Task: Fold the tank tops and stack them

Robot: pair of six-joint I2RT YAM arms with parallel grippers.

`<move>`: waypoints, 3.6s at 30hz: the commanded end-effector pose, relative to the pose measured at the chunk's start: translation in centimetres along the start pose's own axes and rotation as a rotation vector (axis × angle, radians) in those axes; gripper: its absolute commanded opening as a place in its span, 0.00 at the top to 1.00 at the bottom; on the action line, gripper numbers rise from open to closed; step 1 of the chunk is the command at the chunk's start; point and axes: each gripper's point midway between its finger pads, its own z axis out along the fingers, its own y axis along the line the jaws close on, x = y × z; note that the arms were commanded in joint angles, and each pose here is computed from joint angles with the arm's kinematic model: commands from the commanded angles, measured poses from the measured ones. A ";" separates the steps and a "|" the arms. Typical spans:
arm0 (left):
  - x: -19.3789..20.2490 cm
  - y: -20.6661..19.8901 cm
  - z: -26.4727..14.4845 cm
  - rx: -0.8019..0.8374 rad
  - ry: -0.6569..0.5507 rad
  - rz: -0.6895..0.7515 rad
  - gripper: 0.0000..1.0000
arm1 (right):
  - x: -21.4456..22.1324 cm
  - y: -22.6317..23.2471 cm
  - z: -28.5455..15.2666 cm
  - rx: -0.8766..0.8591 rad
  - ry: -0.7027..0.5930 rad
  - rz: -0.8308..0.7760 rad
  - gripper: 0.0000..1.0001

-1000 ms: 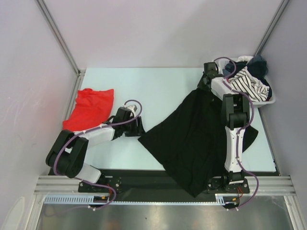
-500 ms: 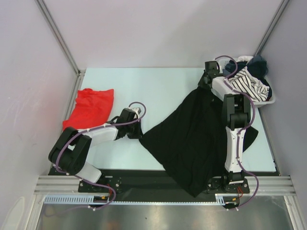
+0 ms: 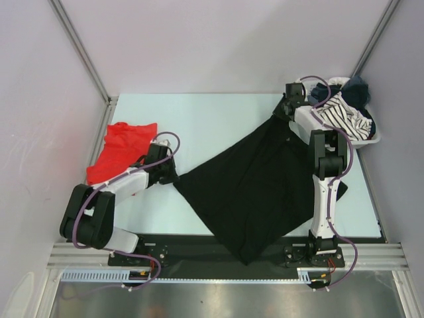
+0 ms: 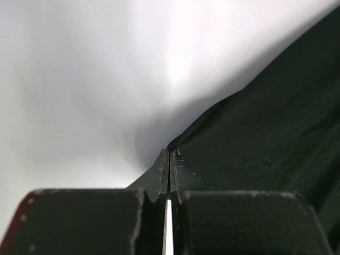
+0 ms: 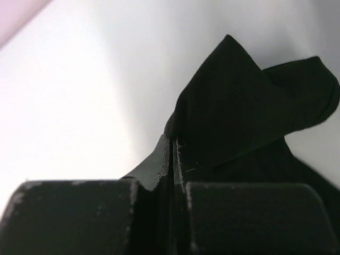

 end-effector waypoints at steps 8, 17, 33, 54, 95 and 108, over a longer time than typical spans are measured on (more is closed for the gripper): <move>-7.8 4.0 1.3 -0.116 -0.117 -0.129 1.00 | -5.5 7.2 0.8 -0.318 -0.151 0.152 1.00; -14.4 8.8 2.7 -0.193 -0.167 -0.215 1.00 | -8.2 12.1 4.5 -0.528 -0.241 0.269 1.00; -19.5 7.1 -2.5 -0.192 -0.345 -0.181 0.14 | -10.2 8.0 -3.2 -0.259 -0.319 -0.100 0.29; 5.8 -6.4 -7.6 0.156 -0.121 0.134 0.11 | 3.5 -13.8 -19.4 0.251 -0.180 0.061 0.28; 18.4 -8.9 -5.8 0.208 0.135 0.236 1.00 | 8.4 -21.6 -18.4 0.440 -0.145 0.246 1.00; 21.5 -5.6 -7.0 0.193 0.180 0.179 1.00 | 10.8 -18.6 -18.5 0.222 -0.091 0.224 0.51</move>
